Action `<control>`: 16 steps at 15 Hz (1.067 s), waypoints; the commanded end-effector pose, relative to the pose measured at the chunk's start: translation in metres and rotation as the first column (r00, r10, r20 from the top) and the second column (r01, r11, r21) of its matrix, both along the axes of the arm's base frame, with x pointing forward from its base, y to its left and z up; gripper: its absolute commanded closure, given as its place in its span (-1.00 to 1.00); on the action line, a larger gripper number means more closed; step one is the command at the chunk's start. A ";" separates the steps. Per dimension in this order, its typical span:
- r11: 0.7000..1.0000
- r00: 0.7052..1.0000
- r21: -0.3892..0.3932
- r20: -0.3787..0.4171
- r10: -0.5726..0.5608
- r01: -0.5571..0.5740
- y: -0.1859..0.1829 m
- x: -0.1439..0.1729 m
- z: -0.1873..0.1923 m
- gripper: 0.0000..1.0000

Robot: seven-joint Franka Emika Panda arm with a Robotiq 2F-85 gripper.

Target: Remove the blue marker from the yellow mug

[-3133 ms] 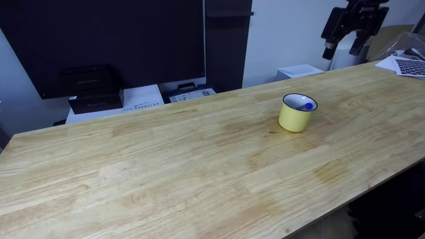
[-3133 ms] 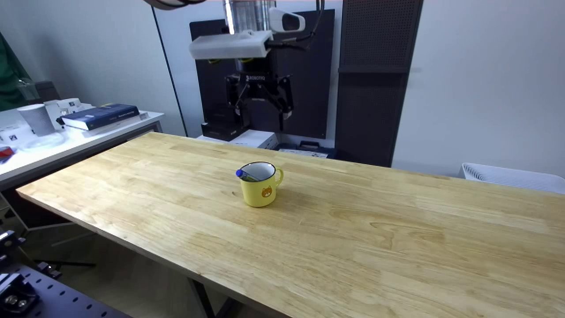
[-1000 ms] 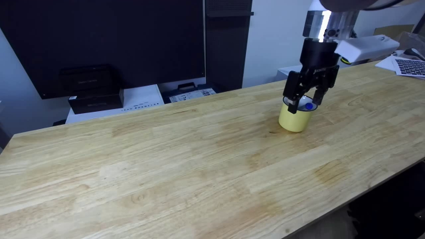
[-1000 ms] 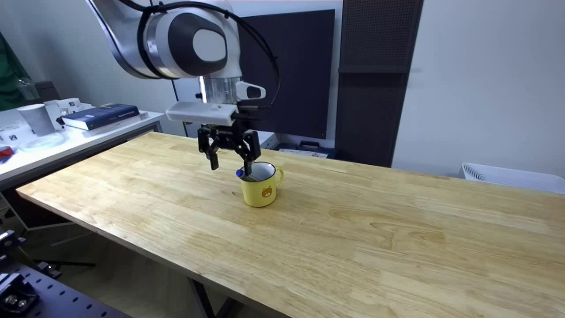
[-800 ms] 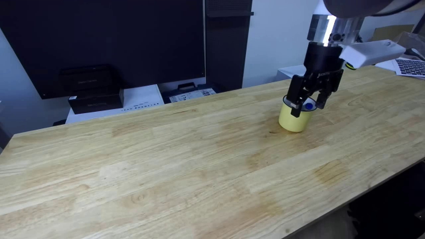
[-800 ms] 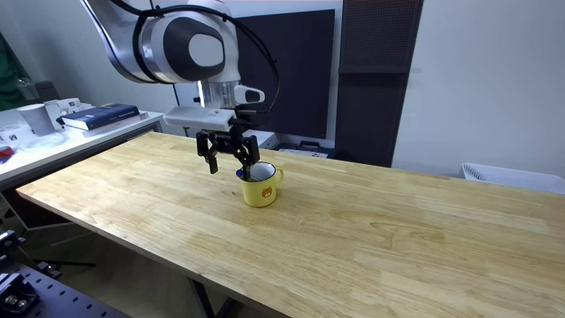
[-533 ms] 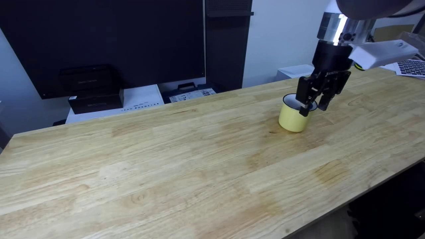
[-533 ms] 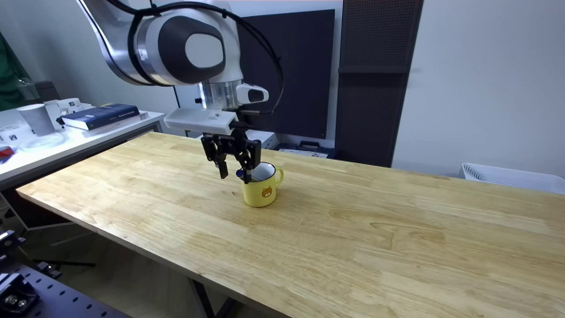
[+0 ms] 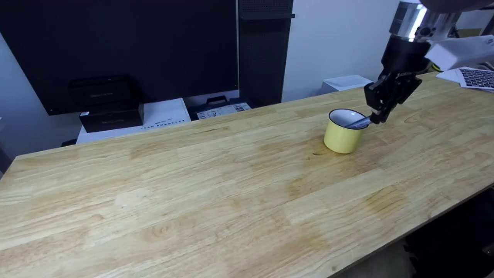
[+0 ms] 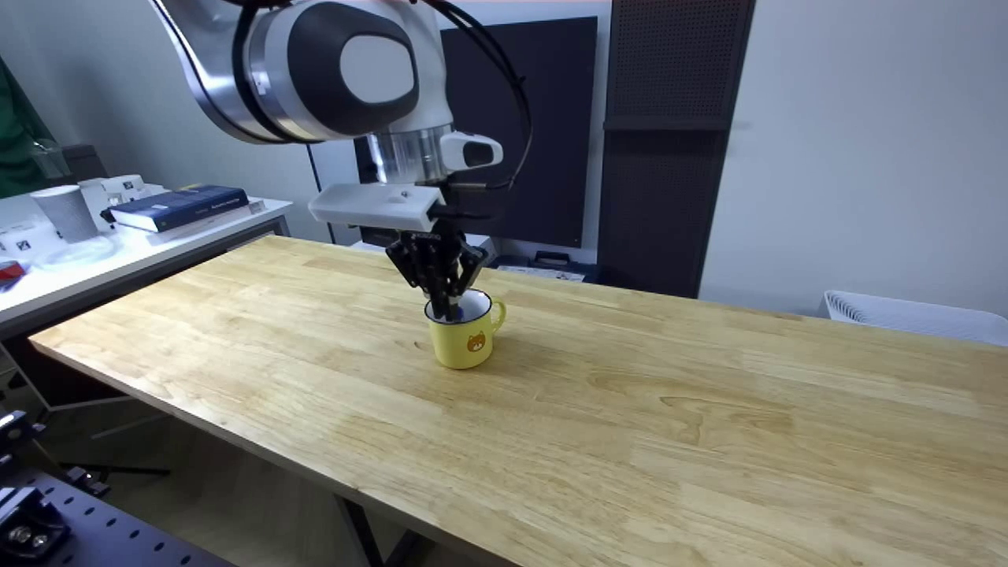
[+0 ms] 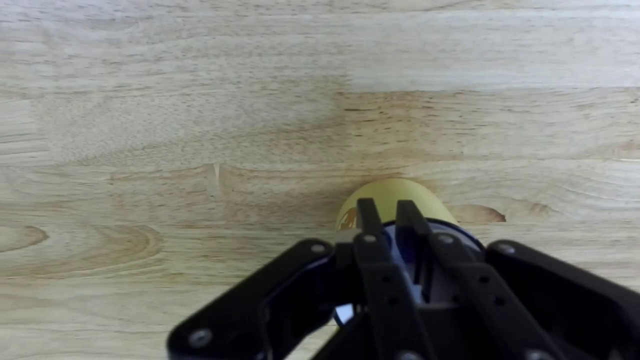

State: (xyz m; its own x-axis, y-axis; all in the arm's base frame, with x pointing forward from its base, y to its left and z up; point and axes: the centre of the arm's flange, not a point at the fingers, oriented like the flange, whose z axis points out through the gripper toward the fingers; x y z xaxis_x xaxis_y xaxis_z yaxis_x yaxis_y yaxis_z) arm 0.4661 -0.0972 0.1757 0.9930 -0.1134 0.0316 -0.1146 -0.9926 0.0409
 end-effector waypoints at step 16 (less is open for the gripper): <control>0.984 0.982 0.062 0.103 0.161 -0.168 0.010 0.004 0.030 -0.46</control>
